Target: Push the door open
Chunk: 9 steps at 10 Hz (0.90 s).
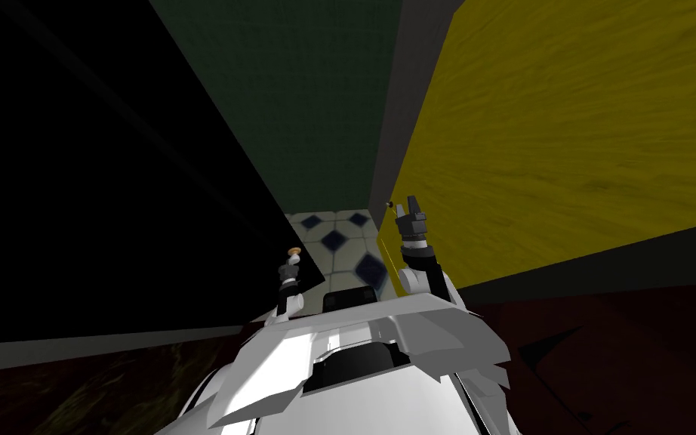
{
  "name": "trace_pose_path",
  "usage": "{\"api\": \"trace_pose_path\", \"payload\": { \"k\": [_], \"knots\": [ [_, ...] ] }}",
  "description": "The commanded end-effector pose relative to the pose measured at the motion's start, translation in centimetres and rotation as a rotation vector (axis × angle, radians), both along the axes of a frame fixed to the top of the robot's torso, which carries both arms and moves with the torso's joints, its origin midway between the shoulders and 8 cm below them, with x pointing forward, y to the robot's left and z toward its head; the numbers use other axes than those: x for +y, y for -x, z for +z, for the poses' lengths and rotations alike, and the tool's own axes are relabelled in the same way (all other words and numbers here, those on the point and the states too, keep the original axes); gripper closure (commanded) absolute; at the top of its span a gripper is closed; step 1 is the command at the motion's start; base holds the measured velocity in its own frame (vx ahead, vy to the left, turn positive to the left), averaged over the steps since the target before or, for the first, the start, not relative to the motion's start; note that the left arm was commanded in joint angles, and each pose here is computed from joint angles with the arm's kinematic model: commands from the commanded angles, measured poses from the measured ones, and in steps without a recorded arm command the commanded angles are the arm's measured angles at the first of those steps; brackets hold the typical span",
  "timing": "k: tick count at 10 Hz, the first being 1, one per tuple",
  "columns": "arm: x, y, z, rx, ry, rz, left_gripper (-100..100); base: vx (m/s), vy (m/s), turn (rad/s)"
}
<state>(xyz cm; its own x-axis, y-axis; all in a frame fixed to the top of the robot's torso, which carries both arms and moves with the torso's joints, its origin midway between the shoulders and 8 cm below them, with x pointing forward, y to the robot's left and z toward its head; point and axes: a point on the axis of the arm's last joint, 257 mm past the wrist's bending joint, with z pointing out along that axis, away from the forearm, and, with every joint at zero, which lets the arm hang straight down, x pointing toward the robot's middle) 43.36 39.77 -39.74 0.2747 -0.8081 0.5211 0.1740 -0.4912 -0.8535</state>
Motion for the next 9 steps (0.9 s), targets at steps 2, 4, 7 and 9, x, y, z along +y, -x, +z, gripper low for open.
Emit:
{"api": "trace_pose_path", "payload": {
  "k": [2,4,7,9],
  "knots": [
    [-0.37,-1.20,1.49,-0.059,0.053,0.000,100,0.038,0.002,0.001],
    [-0.28,-1.15,1.45,-0.074,0.102,0.009,100,0.022,0.004,-0.005],
    [-0.18,-1.09,1.41,-0.090,0.150,0.018,100,0.045,0.001,-0.003],
    [-0.10,-1.04,1.38,-0.106,0.198,0.026,100,0.009,-0.001,-0.005]
  ]
}}
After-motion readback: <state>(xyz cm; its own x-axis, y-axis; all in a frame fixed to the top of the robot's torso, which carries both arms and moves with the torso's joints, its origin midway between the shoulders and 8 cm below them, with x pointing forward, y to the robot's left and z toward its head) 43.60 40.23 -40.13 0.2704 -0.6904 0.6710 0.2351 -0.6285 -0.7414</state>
